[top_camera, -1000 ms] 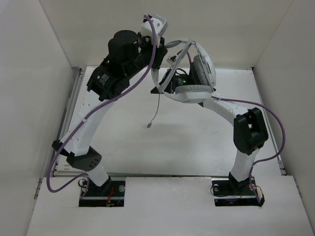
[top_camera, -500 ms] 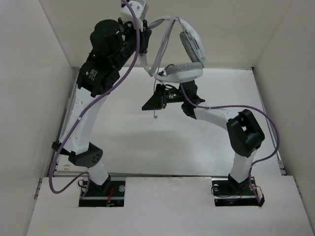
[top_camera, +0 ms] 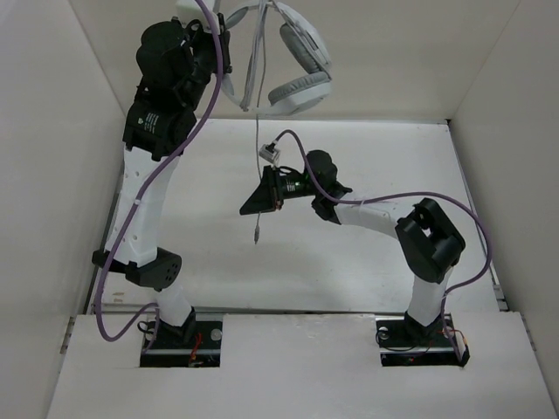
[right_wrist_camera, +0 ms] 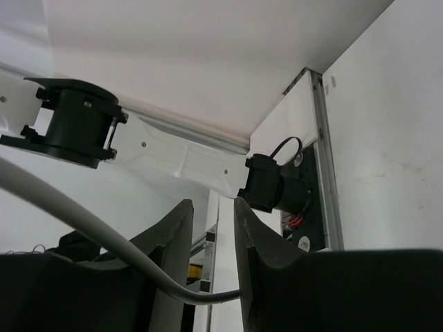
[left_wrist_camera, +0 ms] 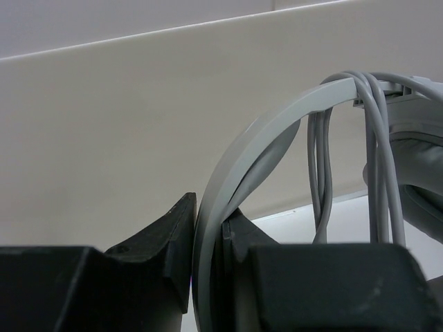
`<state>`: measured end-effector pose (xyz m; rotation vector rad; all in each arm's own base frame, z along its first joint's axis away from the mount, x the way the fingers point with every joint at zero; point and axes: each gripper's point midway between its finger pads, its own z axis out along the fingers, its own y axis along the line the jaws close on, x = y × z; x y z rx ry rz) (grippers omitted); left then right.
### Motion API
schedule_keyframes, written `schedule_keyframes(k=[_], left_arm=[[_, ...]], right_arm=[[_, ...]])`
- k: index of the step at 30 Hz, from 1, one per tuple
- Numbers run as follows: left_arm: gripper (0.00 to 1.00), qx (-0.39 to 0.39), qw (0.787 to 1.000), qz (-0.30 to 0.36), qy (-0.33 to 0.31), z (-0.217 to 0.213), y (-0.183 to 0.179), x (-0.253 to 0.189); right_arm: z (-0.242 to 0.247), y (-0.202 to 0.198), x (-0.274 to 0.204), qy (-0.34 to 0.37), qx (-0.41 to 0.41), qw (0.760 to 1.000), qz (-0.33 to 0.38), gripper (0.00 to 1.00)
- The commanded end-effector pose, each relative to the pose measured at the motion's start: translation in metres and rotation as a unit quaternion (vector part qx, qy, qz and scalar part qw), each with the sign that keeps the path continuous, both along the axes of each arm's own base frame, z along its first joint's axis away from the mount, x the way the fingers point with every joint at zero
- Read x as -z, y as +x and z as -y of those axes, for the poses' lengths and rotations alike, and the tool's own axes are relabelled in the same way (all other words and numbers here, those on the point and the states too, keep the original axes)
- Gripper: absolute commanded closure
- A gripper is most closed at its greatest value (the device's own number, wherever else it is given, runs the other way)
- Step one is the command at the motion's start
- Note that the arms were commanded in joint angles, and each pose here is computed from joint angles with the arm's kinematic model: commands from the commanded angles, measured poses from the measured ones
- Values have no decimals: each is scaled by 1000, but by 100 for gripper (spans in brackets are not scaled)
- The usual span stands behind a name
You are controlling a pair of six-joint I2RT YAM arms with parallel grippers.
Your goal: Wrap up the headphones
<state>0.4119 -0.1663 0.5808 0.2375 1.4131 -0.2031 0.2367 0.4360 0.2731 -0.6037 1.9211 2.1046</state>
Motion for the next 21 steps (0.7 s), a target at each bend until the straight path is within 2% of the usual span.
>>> schedule_keyframes(k=[1, 7, 12, 16, 21], left_arm=[[100, -29, 990, 102, -91, -31, -21, -73], [100, -62, 988, 100, -97, -50, -5, -68], [100, -91, 986, 96, -102, -62, 10, -60], [100, -102, 985, 90, -101, -63, 21, -53], [100, -110, 986, 80, -99, -61, 32, -41]], right_arm=[[0, -11, -30, 40, 0, 999, 35, 64], [-2, -18, -32, 40, -6, 998, 42, 67], [-3, -24, -37, 27, -13, 997, 65, 85], [-5, -21, -28, -29, -12, 994, 103, 99], [3, -6, -26, -106, 20, 974, 199, 100]])
